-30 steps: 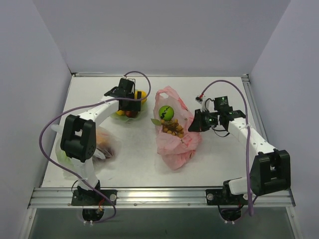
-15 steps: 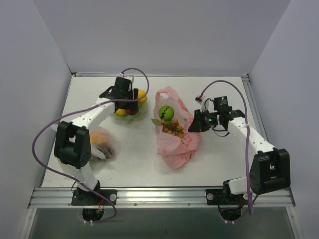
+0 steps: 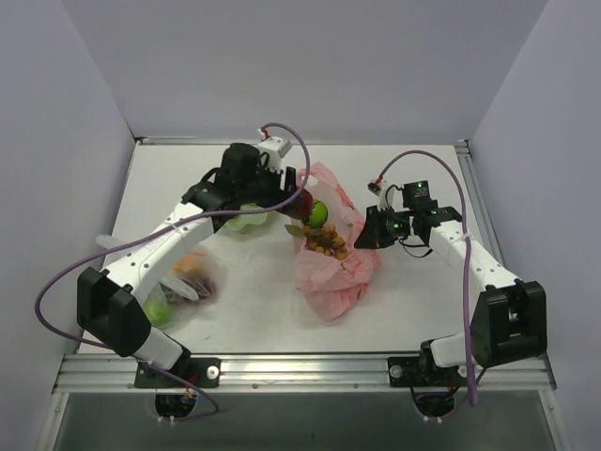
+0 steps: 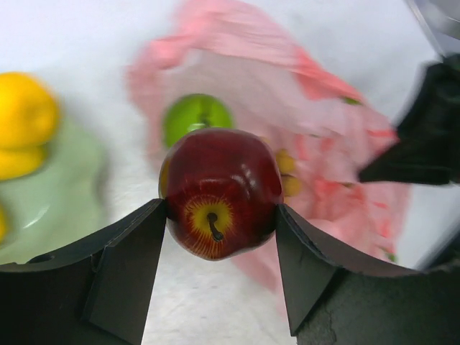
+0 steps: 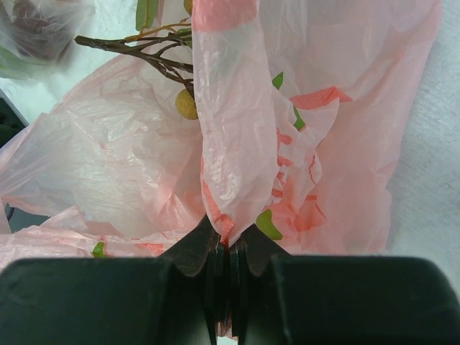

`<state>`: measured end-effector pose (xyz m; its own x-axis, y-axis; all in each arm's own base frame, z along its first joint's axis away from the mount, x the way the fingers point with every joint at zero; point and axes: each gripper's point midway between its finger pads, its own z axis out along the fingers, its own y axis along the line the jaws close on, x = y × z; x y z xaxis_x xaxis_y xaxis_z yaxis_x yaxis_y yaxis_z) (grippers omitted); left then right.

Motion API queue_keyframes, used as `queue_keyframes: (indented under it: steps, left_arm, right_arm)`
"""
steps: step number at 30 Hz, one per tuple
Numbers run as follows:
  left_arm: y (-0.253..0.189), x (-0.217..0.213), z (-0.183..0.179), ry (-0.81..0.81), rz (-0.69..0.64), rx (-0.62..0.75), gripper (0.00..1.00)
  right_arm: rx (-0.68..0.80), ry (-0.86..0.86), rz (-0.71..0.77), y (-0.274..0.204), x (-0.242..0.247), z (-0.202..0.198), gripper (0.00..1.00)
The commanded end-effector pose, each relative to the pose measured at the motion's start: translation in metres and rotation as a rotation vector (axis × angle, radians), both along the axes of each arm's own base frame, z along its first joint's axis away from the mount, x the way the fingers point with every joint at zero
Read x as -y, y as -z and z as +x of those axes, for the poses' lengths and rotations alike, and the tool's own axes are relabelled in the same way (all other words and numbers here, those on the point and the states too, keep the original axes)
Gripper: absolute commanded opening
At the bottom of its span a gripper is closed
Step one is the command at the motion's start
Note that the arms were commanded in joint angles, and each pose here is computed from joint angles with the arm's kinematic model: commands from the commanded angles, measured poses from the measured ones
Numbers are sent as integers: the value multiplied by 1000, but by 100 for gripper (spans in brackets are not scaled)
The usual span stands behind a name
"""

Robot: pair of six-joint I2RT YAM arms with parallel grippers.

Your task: Place the fake fruits into the plastic bag and tie a complex knot

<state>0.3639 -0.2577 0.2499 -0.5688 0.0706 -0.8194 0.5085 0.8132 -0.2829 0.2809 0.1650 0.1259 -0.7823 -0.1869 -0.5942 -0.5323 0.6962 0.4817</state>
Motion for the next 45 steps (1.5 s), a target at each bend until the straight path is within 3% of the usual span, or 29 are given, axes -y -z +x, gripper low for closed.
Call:
queue_keyframes:
  steps: [1,6,10,11,15,21,23,26,31,40,45]
  left_arm:
    - [-22,69,-41,235,-125,15,61]
    - [14,119,-85,399,-124,-104,62]
    - [49,129,-115,468,-35,-180,81]
    - [56,130,-120,472,-11,-187,94]
    - [40,119,-111,432,0,-113,97]
    - [-47,71,-59,309,-136,60,97]
    - [-58,30,-17,160,-129,115,97]
    - [-53,-15,30,-22,-63,157,97]
    - [-24,-42,88,-219,25,129,98]
    - [31,-59,147,-488,95,28,97]
    - [56,-46,160,-468,78,-18,97]
  right_arm:
    - [35,0,4,-13,1,8,0]
    - [45,22,-4,-14,8,12,0]
    - [52,28,-9,-15,14,12,0]
    - [50,26,-7,-14,15,10,0]
    - [40,13,-5,-10,14,6,0]
    - [38,5,-1,-9,13,3,0]
    - [39,6,-4,-9,14,4,0]
    - [42,7,-16,-7,15,5,0]
    - [37,7,-28,-5,17,4,0]
    - [33,0,-41,-3,19,0,0]
    - [28,1,-42,-2,20,1,0]
